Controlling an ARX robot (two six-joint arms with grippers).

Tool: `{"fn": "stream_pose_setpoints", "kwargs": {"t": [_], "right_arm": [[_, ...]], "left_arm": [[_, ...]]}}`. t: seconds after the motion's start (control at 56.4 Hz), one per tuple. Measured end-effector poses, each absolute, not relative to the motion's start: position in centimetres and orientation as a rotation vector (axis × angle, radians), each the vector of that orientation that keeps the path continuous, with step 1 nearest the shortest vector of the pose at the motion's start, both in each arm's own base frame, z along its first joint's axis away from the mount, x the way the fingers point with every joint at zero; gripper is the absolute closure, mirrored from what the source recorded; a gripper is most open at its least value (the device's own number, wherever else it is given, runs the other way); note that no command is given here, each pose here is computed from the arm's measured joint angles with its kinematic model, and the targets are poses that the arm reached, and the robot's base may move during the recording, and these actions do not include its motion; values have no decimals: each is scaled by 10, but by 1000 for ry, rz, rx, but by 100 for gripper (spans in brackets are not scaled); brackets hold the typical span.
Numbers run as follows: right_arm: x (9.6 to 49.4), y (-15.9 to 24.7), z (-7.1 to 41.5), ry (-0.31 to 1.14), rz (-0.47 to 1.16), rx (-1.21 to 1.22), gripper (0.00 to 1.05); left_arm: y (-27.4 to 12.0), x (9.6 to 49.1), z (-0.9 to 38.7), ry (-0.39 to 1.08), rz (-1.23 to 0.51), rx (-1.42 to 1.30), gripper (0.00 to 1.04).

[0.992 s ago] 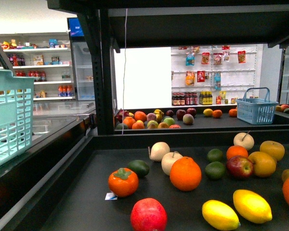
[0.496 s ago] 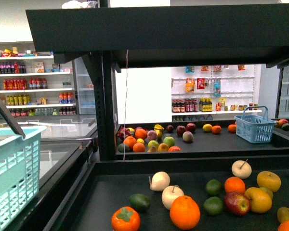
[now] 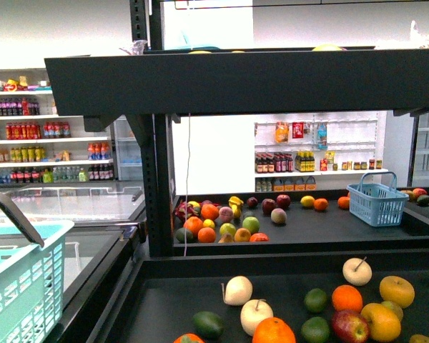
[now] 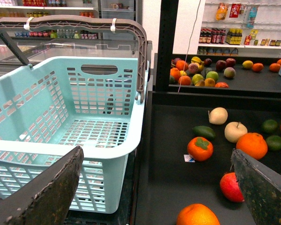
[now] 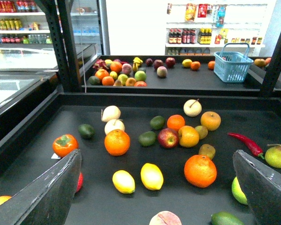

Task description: Pick lemon from shelf

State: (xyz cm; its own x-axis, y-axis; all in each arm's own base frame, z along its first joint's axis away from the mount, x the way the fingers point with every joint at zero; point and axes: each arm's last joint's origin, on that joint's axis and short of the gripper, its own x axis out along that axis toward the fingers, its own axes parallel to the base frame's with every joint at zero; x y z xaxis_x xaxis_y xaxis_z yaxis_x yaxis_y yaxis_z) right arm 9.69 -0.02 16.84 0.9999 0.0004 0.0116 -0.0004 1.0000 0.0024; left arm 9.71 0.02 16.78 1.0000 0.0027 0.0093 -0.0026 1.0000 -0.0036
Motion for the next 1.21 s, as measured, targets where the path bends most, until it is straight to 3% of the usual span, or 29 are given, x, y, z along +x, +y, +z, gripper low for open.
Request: {"fn": "stream_pose_setpoints", "kwargs": {"t": [0.106, 0.248, 0.443, 0.603, 0.833, 1.205], "right_arm": [[97, 0, 168, -12, 0, 2, 7], [97, 0, 168, -12, 0, 2, 7], [97, 0, 168, -12, 0, 2, 7], [97, 0, 168, -12, 0, 2, 7], [97, 0, 168, -12, 0, 2, 7], [97, 0, 168, -12, 0, 2, 7]], "left_arm": [[0, 97, 167, 7, -19, -29, 8], [4, 101, 159, 217, -156, -459, 8], [24, 127, 190, 160, -143, -703, 8], [64, 176, 221, 93, -58, -907, 8], [93, 238, 222, 75, -10, -1080, 8], [102, 315, 230, 22, -34, -1211, 8]]}}
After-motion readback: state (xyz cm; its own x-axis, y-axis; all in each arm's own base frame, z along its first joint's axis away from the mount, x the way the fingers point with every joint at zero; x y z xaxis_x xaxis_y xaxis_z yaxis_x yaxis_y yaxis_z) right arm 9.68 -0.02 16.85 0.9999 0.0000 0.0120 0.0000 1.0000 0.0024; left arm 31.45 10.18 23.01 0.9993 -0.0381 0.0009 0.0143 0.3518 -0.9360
